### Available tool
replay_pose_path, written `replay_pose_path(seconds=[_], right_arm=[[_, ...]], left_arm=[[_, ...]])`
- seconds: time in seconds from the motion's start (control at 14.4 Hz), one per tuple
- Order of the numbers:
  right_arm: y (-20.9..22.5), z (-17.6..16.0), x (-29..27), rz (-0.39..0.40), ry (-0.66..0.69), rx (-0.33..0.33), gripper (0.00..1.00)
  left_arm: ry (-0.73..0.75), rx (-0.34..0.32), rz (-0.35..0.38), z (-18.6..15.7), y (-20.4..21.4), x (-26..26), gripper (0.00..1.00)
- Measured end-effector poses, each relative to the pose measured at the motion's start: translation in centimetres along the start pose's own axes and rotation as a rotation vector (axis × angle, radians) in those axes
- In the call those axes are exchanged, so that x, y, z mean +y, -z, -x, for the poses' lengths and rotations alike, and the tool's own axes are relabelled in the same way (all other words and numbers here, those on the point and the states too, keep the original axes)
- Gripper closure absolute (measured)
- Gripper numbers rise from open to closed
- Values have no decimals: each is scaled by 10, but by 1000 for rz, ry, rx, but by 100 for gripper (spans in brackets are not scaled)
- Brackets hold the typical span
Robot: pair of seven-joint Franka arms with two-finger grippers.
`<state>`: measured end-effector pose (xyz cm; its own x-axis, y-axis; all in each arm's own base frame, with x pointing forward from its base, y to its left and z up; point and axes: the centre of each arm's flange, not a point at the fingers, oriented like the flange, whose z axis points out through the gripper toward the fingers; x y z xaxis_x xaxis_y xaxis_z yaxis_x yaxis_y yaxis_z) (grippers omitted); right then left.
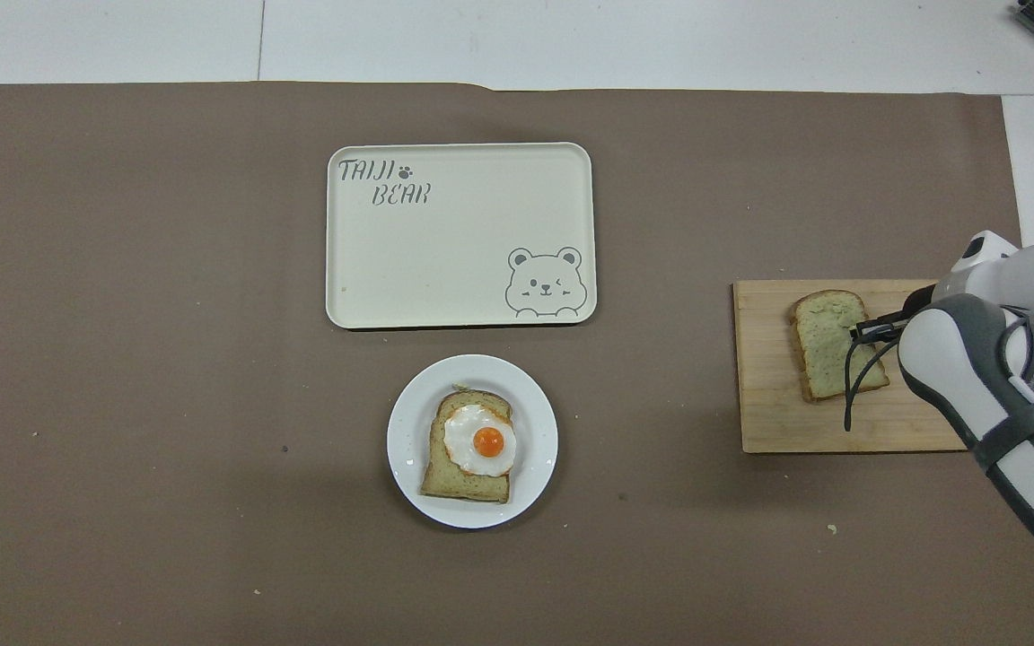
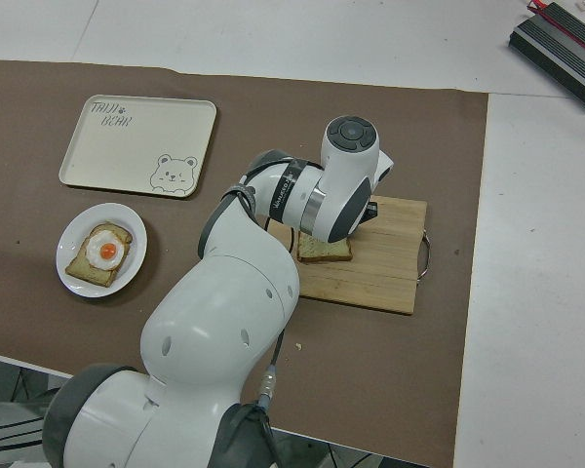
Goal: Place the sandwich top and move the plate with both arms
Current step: 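Grasp the bread slice edge with the right gripper and lift it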
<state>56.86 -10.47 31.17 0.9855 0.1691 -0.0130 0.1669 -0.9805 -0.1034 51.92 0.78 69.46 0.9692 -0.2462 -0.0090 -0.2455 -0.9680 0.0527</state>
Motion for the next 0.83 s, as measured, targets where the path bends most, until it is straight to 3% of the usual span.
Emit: replay_pose_path(seconds=[0.42, 0.83], right_arm=[[29, -9, -2, -29, 8, -35, 92], [84, -14, -17, -138, 1, -68, 92]], left_arm=[[6, 0, 0, 1, 0, -3, 0], [7, 0, 0, 1, 0, -3, 0]])
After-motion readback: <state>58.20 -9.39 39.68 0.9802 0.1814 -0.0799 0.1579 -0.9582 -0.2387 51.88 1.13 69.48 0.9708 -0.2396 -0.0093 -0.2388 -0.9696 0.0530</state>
